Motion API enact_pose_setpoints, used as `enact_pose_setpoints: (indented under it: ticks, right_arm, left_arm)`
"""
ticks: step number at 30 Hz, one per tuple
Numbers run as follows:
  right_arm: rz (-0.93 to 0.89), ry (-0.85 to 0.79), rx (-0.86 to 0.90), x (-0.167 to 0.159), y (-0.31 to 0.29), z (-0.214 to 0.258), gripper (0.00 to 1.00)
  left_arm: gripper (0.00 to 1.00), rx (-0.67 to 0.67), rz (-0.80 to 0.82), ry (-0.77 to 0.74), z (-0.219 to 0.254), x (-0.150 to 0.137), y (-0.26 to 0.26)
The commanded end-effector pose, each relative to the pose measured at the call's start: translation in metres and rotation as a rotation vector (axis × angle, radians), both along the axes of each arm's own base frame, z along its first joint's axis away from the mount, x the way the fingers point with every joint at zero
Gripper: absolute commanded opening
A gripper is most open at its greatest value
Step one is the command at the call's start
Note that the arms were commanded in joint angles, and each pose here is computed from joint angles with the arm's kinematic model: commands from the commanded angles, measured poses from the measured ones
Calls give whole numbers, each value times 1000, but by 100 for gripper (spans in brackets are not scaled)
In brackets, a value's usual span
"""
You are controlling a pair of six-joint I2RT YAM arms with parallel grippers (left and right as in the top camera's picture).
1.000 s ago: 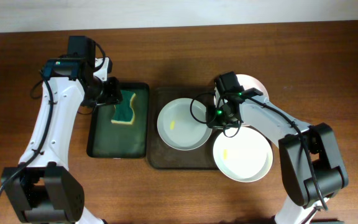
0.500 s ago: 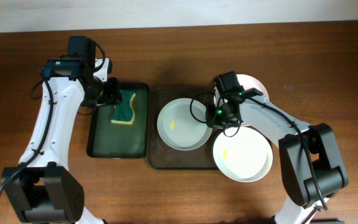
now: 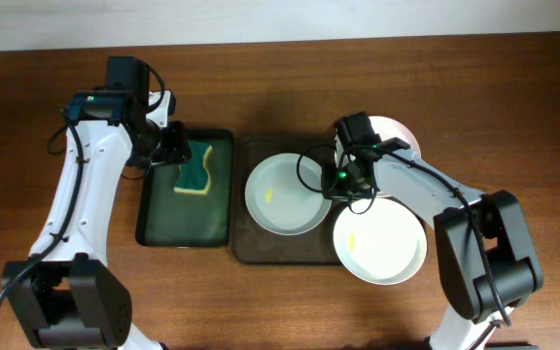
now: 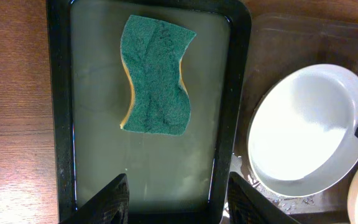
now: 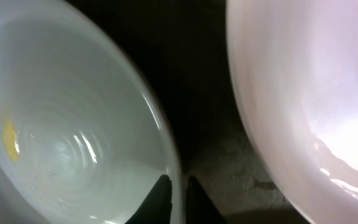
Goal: Clean dirty plates on tray and stack at the side
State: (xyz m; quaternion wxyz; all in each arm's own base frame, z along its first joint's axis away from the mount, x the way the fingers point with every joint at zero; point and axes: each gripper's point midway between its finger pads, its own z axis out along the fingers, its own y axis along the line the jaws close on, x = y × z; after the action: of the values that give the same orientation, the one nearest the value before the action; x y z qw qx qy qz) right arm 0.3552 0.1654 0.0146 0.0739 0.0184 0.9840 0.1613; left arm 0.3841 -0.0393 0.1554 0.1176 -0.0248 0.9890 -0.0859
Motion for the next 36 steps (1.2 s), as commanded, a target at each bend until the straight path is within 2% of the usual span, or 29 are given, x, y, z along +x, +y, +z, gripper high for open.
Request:
enact_pose_setpoints:
  ticks: [1, 11, 12, 15, 18, 22, 30, 36]
  right_arm:
    - [-12, 19, -2, -2, -3, -6, 4]
    - [-10, 24, 16, -2, -1, -5, 4]
    - [-12, 31, 35, -2, 0, -4, 4]
    - [-12, 42, 86, -2, 0, -1, 4]
    - [3, 38, 87, -2, -1, -1, 4]
    - [2, 39, 87, -2, -1, -1, 4]
    - [2, 41, 86, -2, -1, -1, 4]
    - [4, 46, 85, -4, -1, -1, 4]
  left_arm:
    - [49, -2, 0, 16, -5, -1, 1]
    - [46, -2, 0, 24, -8, -3, 0]
    - [47, -2, 0, 29, -10, -4, 0]
    - [60, -3, -2, 28, -21, -4, -1]
    - [64, 4, -16, 36, -35, -3, -5]
    - [66, 95, -7, 37, -54, 9, 1]
    - [63, 153, -51, 54, -98, 27, -15]
    - [64, 279, 22, 39, -115, 39, 3]
